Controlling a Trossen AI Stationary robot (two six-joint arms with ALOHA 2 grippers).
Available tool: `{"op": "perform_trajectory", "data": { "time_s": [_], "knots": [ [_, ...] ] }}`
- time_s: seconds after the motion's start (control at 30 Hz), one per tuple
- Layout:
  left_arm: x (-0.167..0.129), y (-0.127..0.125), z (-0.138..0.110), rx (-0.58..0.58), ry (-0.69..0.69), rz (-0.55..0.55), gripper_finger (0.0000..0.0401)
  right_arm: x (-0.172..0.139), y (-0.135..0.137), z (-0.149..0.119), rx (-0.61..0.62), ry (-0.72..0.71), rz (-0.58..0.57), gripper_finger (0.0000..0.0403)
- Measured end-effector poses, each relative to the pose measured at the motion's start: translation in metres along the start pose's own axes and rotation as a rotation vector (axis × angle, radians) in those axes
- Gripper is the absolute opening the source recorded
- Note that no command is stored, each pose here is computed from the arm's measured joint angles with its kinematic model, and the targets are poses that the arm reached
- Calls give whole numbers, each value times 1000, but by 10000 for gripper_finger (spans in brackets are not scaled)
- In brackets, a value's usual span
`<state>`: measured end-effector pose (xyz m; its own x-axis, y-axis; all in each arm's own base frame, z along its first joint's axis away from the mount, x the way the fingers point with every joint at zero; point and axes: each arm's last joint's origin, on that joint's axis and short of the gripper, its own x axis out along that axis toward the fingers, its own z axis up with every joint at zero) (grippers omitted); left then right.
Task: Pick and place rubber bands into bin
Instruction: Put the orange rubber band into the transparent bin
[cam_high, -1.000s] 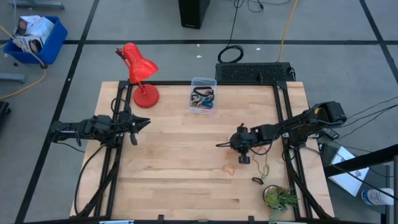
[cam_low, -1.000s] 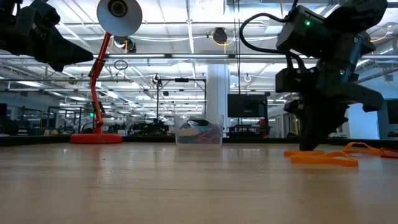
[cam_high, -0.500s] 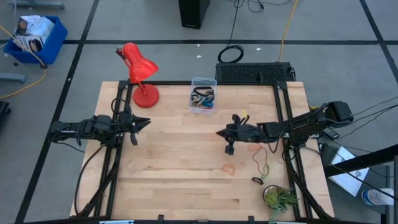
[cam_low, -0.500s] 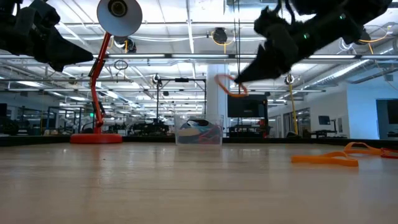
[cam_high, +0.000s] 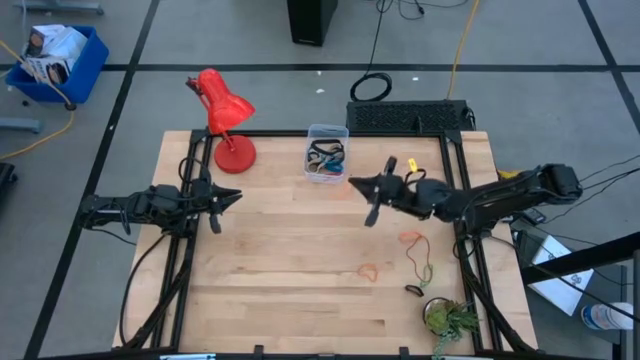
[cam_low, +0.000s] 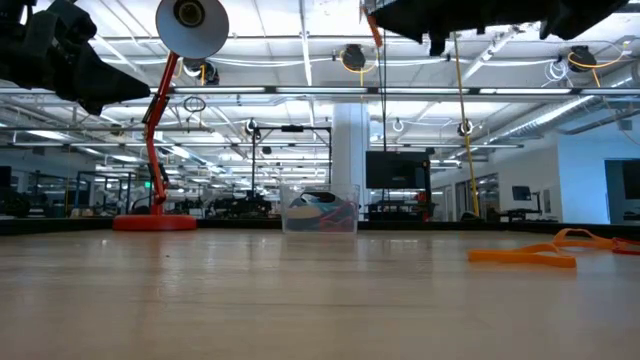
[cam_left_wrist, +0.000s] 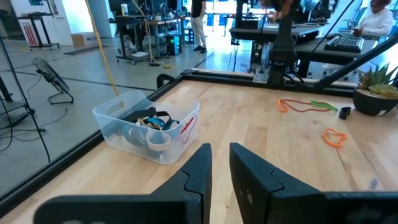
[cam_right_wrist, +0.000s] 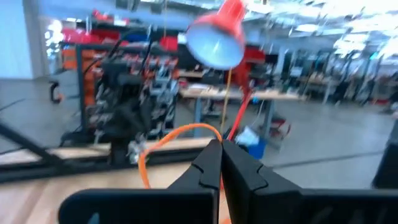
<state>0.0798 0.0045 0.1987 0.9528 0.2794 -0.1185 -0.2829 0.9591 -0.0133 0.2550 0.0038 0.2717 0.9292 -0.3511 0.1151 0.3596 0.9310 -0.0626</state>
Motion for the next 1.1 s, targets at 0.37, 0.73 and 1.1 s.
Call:
{"op": "perform_trajectory", "data": {
  "time_s": [0.37, 0.73, 1.1],
  "knots": [
    [0, 0, 0, 1, 0, 0, 63, 22, -34, 49, -139, 54, -80, 0],
    [0, 0, 0, 2, 0, 0, 63, 55, -80, 65, -144, 258, -185, 0],
    [0, 0, 0, -5, 0, 0, 63, 99, -110, -10, -17, 482, -107, 0]
  ]
}}
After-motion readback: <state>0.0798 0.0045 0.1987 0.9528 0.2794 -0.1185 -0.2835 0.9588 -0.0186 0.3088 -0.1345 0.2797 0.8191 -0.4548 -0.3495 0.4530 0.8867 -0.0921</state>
